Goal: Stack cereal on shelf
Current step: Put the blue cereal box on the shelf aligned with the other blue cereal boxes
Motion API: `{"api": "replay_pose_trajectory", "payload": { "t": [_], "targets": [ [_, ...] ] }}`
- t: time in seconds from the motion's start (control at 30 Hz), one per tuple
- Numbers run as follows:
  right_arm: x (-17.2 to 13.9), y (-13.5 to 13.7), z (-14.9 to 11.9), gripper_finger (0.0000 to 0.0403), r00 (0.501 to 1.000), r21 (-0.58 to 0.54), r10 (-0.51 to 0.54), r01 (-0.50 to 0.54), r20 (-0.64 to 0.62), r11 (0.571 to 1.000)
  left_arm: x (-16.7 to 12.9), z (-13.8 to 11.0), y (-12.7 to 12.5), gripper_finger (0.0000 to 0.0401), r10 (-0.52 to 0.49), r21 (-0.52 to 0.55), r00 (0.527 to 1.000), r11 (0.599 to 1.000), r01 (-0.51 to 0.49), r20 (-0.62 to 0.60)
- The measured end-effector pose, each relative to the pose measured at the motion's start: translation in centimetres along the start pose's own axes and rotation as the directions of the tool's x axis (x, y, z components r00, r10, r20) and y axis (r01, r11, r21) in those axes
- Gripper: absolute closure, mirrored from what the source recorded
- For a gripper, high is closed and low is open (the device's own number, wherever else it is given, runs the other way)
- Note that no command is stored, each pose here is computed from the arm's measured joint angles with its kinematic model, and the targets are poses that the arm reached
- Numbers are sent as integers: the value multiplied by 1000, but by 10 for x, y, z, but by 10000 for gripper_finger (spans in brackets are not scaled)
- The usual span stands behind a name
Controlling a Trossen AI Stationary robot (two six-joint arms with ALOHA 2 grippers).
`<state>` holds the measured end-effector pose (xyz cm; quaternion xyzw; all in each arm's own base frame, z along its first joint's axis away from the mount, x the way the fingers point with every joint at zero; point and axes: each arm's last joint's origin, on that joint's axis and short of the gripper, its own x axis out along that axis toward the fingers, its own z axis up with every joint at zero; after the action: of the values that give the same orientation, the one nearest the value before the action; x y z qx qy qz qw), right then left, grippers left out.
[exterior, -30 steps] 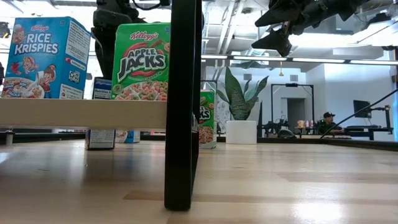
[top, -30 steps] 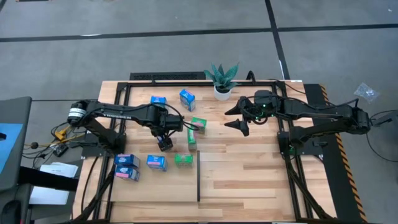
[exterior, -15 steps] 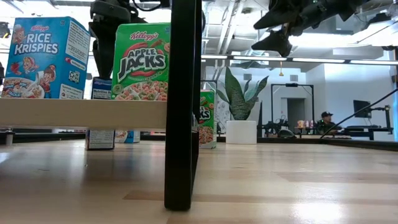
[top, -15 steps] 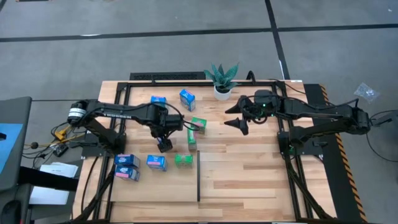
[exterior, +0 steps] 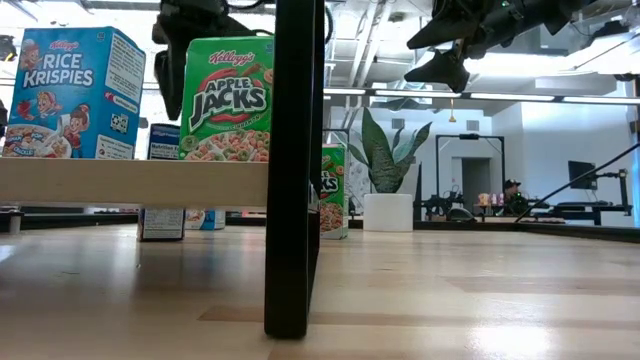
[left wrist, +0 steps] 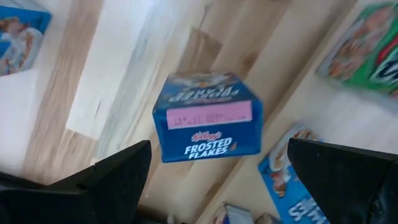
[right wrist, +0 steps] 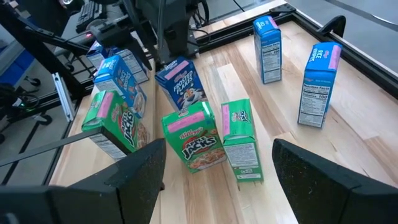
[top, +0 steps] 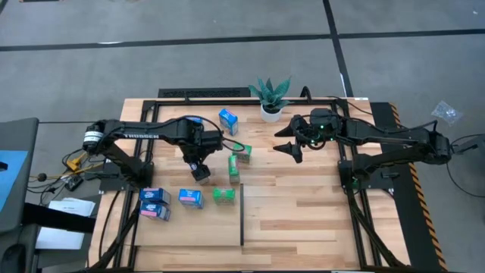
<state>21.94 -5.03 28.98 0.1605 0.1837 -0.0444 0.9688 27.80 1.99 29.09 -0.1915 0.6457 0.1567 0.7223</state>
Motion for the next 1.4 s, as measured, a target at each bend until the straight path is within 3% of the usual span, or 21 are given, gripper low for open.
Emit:
{"api": "replay_pose_trajectory", "payload": {
  "t": [0.33, 0.57, 0.9, 1.03, 1.13, 1.2, 1.4],
  "targets": [
    [0, -3, 3, 85, 1000, 24, -10, 9, 27, 1000, -5, 3, 3, 34, 113, -27, 992, 993, -112, 62],
    [-2, -1, 18, 85, 981, -58, -39, 51, 191, 997, -6, 5, 9, 34, 126, -97, 990, 988, -119, 64],
    [0, -1, 18, 85, 980, -93, -39, 58, 197, 994, -6, 10, 6, 34, 80, -111, 991, 991, -68, 107],
    [2, 4, 28, 85, 955, -23, 20, -14, 296, 1000, -7, 23, 2, 34, -16, -142, 976, 989, 48, 216],
    [4, 13, 40, 85, 893, -65, 110, -90, 436, 994, -15, 39, 0, 34, -147, -139, 931, 969, 203, 334],
    [6, 21, 49, 85, 820, -122, 187, -144, 540, 982, -27, 52, -2, 34, -207, -116, 864, 950, 289, 458],
    [10, 41, 63, 85, 510, -275, 355, -226, 783, 934, -63, 79, -3, 34, -200, -52, 625, 931, 361, 754]
  ]
}}
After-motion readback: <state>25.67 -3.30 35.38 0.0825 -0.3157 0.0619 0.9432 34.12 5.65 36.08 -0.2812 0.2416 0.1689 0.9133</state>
